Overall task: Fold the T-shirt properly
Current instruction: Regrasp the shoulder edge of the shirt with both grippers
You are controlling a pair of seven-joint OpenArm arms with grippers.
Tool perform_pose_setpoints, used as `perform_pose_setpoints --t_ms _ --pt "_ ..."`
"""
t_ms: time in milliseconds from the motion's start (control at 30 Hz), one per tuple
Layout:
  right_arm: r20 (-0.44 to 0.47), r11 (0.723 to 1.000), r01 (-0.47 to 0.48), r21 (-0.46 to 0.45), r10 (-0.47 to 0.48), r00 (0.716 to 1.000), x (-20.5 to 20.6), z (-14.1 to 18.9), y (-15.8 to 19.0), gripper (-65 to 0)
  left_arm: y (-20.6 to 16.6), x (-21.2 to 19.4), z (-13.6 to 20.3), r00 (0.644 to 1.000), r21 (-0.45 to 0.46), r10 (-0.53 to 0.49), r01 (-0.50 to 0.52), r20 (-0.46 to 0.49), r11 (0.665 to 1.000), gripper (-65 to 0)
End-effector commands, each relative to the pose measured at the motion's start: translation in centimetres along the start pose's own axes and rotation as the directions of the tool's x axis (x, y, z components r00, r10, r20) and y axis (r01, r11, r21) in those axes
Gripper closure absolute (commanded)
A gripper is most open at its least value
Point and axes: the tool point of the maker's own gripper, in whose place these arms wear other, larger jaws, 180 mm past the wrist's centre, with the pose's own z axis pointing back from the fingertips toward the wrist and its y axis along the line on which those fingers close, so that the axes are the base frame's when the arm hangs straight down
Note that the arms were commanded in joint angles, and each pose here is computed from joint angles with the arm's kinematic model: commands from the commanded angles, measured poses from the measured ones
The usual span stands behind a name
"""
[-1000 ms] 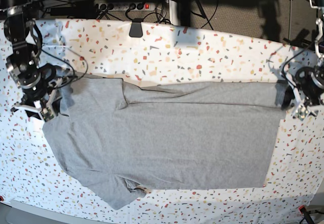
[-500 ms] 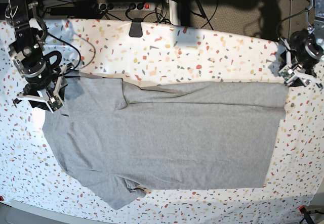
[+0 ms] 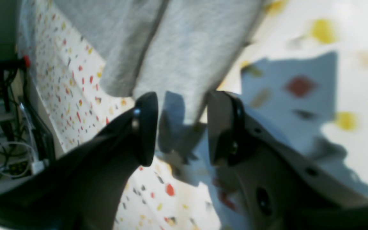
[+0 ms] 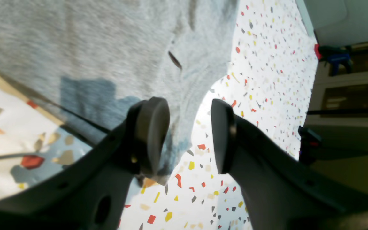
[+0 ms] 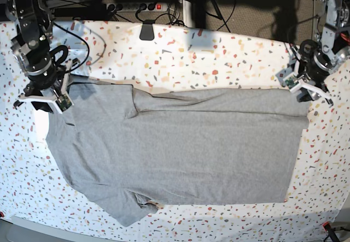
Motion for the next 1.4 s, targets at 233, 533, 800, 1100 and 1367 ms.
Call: perform_pose_setpoints --t_ms 233,533,800,1100,1367 --pt "0.040 0.998 -0.031 -0.059 0.033 0.999 1.7 0.9 -1.8 -25.9 -0.5 -3.1 -0.5 0.997 -0.043 0.011 -0.014 -0.079 0.999 -14.2" --pt "-0.019 0.998 -0.055 -0.028 0.055 0.998 0.4 1.4 -1.0 -25.9 -1.8 -3.5 -0.4 0.993 -0.101 0.011 -0.023 -0.115 0.995 0.0" --pt "-0.139 0.970 -0.207 0.124 0.224 0.965 -5.2 3.2 2.1 -25.9 -2.4 -2.7 -0.8 0.993 -0.100 0.034 -0.045 -0.109 0.994 0.0" --pt "-0.174 0.968 -0.211 0.135 0.233 0.957 -9.0 1.0 1.9 -25.9 -2.5 -2.6 -0.9 0.993 -0.100 0.045 -0.056 -0.104 0.993 0.0" --pt "-0.153 0.959 -0.210 0.188 0.240 0.959 -9.4 0.1 2.6 -25.9 -2.5 -2.6 -0.9 0.993 -0.100 0.046 -0.056 -0.105 0.993 0.0"
